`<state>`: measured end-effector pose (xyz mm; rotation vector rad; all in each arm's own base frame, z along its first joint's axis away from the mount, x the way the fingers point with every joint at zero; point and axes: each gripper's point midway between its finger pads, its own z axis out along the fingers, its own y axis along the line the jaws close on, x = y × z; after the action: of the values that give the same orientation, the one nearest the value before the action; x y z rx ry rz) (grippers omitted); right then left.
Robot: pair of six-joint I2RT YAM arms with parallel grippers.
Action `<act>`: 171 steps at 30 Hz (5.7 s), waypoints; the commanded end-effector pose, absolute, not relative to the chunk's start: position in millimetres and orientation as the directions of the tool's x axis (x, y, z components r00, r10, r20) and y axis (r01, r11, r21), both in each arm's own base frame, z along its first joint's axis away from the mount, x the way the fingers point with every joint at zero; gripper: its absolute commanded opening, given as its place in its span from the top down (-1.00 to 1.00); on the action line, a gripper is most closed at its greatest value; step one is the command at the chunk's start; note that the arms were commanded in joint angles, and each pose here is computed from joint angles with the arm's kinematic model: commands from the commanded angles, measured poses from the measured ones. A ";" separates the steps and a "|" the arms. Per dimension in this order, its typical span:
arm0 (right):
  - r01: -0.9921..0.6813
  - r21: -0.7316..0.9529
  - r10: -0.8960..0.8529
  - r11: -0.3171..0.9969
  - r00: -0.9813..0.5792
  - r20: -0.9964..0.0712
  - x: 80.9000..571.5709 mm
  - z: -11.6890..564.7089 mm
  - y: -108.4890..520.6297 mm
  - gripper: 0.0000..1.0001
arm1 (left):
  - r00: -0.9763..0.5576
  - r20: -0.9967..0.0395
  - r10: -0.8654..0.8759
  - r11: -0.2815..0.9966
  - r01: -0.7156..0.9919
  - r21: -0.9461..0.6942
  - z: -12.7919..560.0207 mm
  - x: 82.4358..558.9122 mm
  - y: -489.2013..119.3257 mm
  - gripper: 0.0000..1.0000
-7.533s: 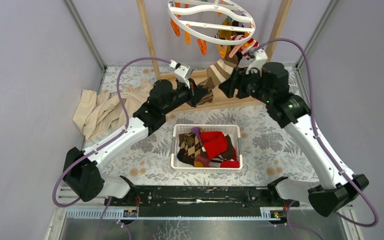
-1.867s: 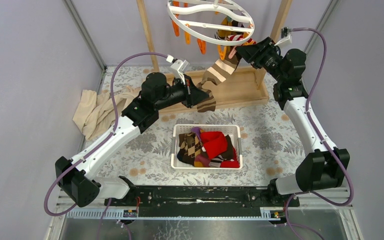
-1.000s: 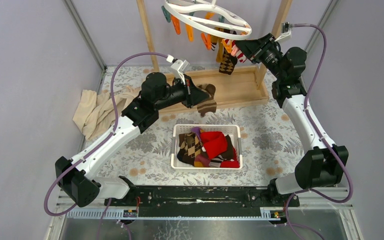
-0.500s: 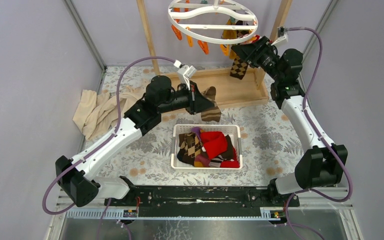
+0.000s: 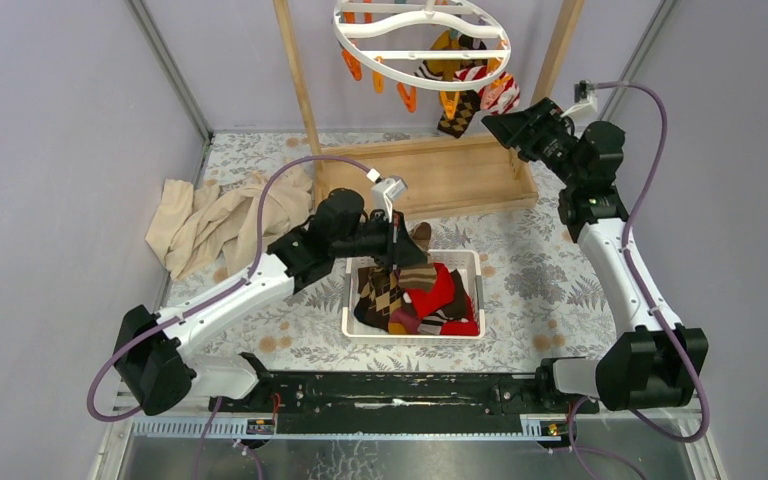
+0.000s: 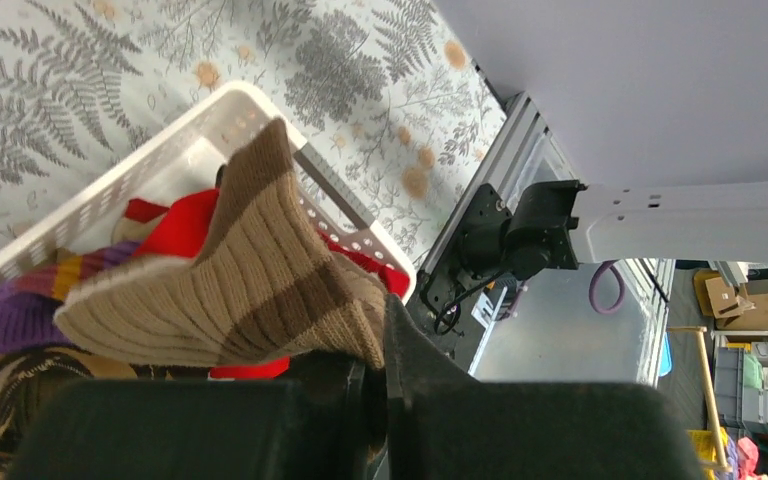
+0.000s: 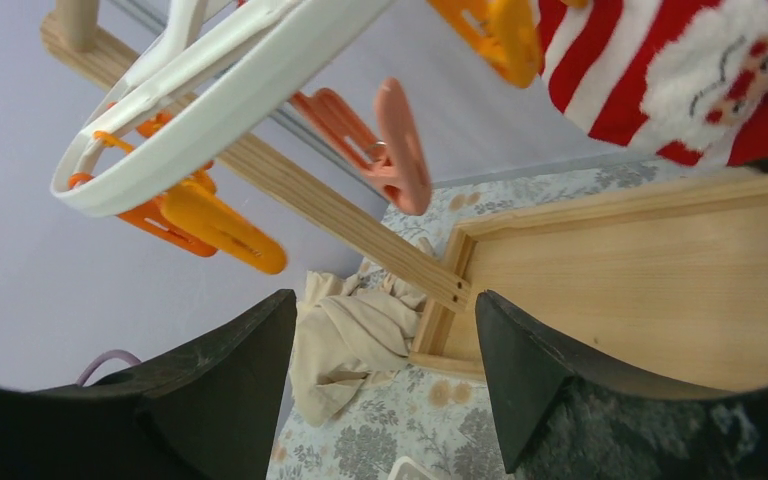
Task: Remove the socks clipped to the hanger
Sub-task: Place the sock in the bin, then move the clothesline to the center of the board.
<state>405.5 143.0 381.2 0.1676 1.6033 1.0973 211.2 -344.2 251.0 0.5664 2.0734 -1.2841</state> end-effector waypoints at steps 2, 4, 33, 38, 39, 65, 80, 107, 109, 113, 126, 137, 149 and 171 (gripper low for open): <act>-0.395 0.709 0.633 0.584 -0.325 -0.703 398.5 379.0 118.3 -0.47 | -0.702 -0.712 -0.004 0.409 0.649 -0.642 254.7 205.8 -347.7 0.80; -0.376 0.719 0.637 0.585 -0.336 -0.694 397.5 373.7 116.4 -0.47 | -0.718 -0.696 0.006 0.411 0.636 -0.653 246.1 202.1 -347.4 0.79; -0.239 0.750 0.697 0.616 -0.278 -0.661 458.2 348.7 64.6 -0.50 | -0.832 -0.548 0.085 0.660 0.459 -0.595 143.5 196.6 -311.7 -0.97; -0.275 0.748 0.721 0.604 -0.211 -0.660 483.4 352.9 56.4 -0.52 | -0.806 -0.587 0.074 0.642 0.489 -0.590 171.5 198.6 -311.7 -0.97; -0.282 0.746 0.723 0.603 -0.201 -0.661 489.4 352.4 55.4 -0.53 | -0.801 -0.594 0.074 0.636 0.497 -0.590 175.9 198.3 -312.1 -0.97; -0.334 0.486 0.501 0.807 -0.048 -0.864 579.4 339.1 111.4 -0.54 | -0.725 -0.681 0.102 0.543 0.614 -0.573 214.6 202.1 -327.5 -0.97; -0.130 0.235 0.238 0.963 0.002 -0.971 588.2 306.7 105.7 -0.54 | -0.696 -0.709 0.115 0.511 0.653 -0.559 218.2 198.7 -327.7 -0.97; 0.263 0.182 0.304 0.947 -0.568 -0.765 477.1 142.5 -12.1 -0.35 | -0.638 -0.763 -0.107 0.692 0.503 -0.518 223.2 224.1 -284.3 -0.97; 0.260 0.174 0.299 0.950 -0.585 -0.754 481.0 132.6 -12.7 -0.29 | -0.634 -0.765 -0.115 0.691 0.503 -0.520 225.3 221.7 -281.3 -0.97; 0.279 0.153 0.298 0.948 -0.612 -0.733 485.9 112.4 -15.8 -0.24 | -0.624 -0.771 -0.130 0.689 0.502 -0.523 230.0 218.9 -276.1 -0.97; 0.320 0.111 0.295 0.941 -0.615 -0.732 504.3 102.6 -26.2 -0.29 | -0.603 -0.786 -0.138 0.687 0.513 -0.514 242.6 210.6 -265.0 -0.97; 0.377 0.029 0.300 0.926 -0.685 -0.664 495.5 67.4 -38.1 -0.31 | -0.601 -0.786 -0.145 0.679 0.517 -0.521 248.7 207.1 -262.7 -0.97; 0.364 0.015 0.302 0.931 -0.746 -0.594 460.2 57.0 -32.5 -0.19 | -0.591 -0.792 -0.151 0.701 0.501 -0.507 250.0 209.3 -257.1 -0.97; 0.342 0.048 0.304 0.939 -0.751 -0.586 375.7 78.5 -20.5 -0.15 | -0.585 -0.790 -0.183 0.674 0.510 -0.534 265.7 197.1 -248.9 -0.97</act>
<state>392.0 -23.9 66.9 0.4857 2.4551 -0.0846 199.7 -250.3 254.8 0.2677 2.0077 -0.9484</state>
